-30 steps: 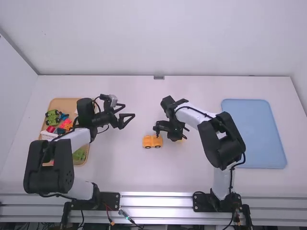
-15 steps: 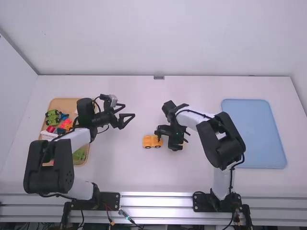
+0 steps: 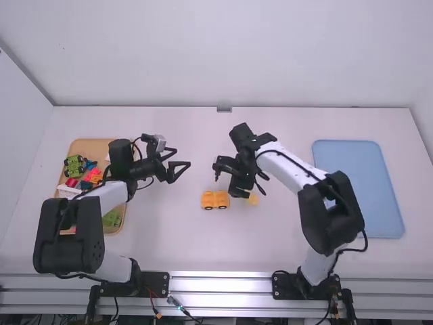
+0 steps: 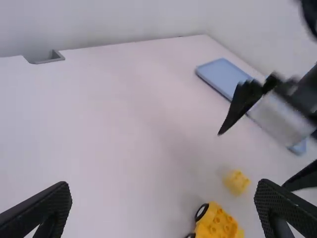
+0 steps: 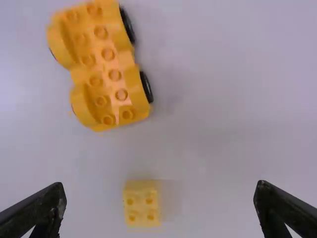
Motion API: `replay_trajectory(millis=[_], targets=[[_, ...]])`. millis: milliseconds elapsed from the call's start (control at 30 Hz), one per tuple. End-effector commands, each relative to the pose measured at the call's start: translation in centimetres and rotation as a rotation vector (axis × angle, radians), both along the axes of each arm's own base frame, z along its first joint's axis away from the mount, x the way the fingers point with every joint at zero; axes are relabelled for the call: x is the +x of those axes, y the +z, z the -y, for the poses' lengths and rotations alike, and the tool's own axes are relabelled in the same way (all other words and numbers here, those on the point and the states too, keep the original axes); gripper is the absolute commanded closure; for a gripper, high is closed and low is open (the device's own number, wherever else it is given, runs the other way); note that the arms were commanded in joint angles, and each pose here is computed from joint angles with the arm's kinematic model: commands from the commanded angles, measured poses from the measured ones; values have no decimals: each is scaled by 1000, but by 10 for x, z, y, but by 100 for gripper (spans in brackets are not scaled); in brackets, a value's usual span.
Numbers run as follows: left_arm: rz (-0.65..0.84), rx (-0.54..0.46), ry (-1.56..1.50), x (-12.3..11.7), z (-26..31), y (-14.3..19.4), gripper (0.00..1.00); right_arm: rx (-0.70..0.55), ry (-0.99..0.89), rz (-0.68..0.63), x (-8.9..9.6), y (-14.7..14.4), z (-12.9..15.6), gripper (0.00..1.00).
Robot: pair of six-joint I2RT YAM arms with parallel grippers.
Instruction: Assemble lego blocks to make yellow taxi
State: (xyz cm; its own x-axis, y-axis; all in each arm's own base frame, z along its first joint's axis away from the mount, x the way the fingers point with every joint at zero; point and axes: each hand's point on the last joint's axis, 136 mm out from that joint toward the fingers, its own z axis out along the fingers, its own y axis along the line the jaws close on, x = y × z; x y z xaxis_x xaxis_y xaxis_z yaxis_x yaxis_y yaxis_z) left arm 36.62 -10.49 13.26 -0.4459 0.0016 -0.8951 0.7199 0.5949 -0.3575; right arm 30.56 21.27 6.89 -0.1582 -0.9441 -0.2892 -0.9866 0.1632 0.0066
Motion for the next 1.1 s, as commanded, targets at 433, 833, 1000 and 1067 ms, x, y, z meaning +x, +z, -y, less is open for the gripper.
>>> replay_trajectory(millis=[433,833,1000,1067], targets=[[256,124,-417,-67,50,-21,1,458,17,126,2,16,31,1],[372,243,-516,-96,67,-55,1,523,94,261,-8,-20,25,1],[425,243,-504,-102,67,-61,1,584,114,277,-14,-21,22,1],[424,242,-495,-102,67,-63,1,623,118,272,-17,-19,23,1]])
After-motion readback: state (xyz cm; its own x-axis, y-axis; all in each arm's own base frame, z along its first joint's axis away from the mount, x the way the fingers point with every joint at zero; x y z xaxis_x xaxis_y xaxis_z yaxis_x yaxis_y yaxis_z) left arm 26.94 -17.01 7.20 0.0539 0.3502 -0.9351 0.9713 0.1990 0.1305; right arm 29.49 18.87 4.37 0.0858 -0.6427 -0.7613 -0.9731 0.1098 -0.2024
